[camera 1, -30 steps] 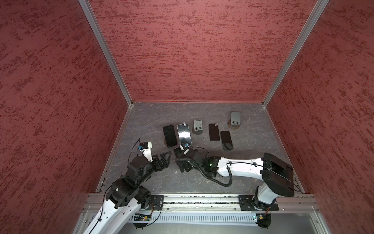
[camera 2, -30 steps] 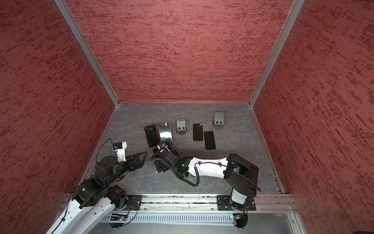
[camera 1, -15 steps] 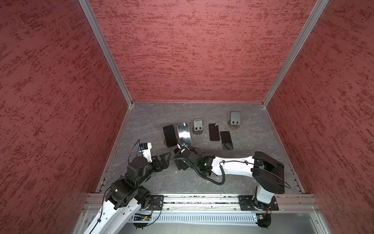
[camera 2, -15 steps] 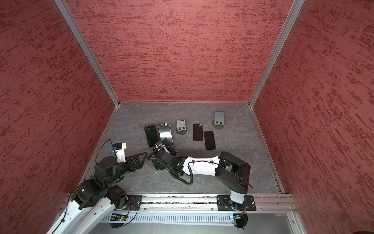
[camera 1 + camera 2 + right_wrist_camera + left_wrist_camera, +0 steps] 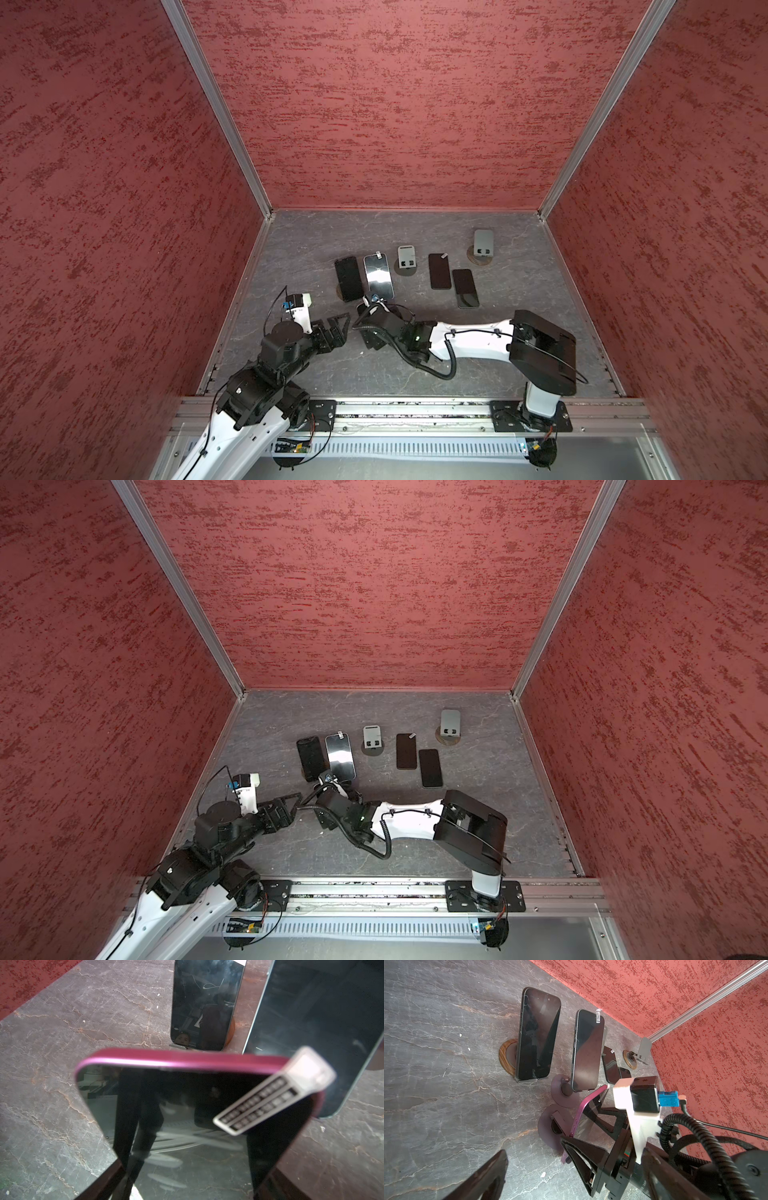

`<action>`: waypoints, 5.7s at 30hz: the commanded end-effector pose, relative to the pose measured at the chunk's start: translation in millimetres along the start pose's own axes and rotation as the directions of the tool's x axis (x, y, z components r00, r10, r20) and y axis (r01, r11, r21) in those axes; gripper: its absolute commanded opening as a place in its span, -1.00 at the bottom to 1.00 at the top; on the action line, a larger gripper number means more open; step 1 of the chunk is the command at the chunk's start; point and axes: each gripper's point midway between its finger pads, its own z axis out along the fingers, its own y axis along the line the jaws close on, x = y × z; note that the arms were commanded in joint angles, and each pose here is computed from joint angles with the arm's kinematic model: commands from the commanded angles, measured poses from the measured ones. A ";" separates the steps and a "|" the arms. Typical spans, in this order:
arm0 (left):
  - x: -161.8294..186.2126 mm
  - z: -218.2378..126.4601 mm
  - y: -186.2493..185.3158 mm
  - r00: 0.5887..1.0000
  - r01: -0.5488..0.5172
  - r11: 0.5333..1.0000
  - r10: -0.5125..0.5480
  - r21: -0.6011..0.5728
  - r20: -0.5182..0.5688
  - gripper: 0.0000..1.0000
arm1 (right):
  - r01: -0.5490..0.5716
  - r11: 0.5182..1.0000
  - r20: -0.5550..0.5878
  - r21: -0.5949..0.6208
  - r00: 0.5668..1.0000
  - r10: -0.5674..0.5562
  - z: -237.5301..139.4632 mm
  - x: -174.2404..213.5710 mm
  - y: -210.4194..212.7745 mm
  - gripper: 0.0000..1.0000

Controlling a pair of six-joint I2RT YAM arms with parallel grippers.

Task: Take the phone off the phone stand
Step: 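Close the right gripper on the pink-framed phone's top edge, then lift the pink-framed phone off its stand and carry it farther from the robot, then lower the pink-framed phone flat beside the dark phones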

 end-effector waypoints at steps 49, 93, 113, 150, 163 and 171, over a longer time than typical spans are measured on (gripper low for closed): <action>8.7 28.3 -12.4 0.998 0.002 0.999 0.000 0.036 -0.067 0.99 | -0.160 0.967 0.059 0.199 0.987 0.152 -67.1 -36.5 -86.6 0.27; 8.7 46.6 -27.5 0.995 -0.068 0.995 0.073 0.067 -0.067 0.99 | -0.301 0.854 -0.275 0.424 0.856 0.438 -72.0 90.6 -205.8 0.33; 11.4 49.5 -18.0 0.994 -0.084 0.996 0.086 0.033 -0.061 0.99 | -0.282 0.834 -0.295 0.474 0.842 0.452 -55.7 97.9 -215.6 0.33; 11.3 46.6 -6.6 0.995 -0.091 0.996 0.091 -0.012 -0.043 0.99 | -0.272 0.793 -0.333 0.545 0.798 0.502 -41.7 126.9 -223.8 0.50; 10.1 49.6 -8.8 0.995 -0.095 0.995 0.094 -0.009 -0.043 0.99 | -0.258 0.797 -0.347 0.547 0.796 0.496 -46.8 131.1 -224.6 0.56; 10.7 52.2 -10.3 0.994 -0.098 0.995 0.097 -0.008 -0.054 0.99 | -0.244 0.797 -0.360 0.553 0.792 0.493 -47.7 136.4 -225.9 0.60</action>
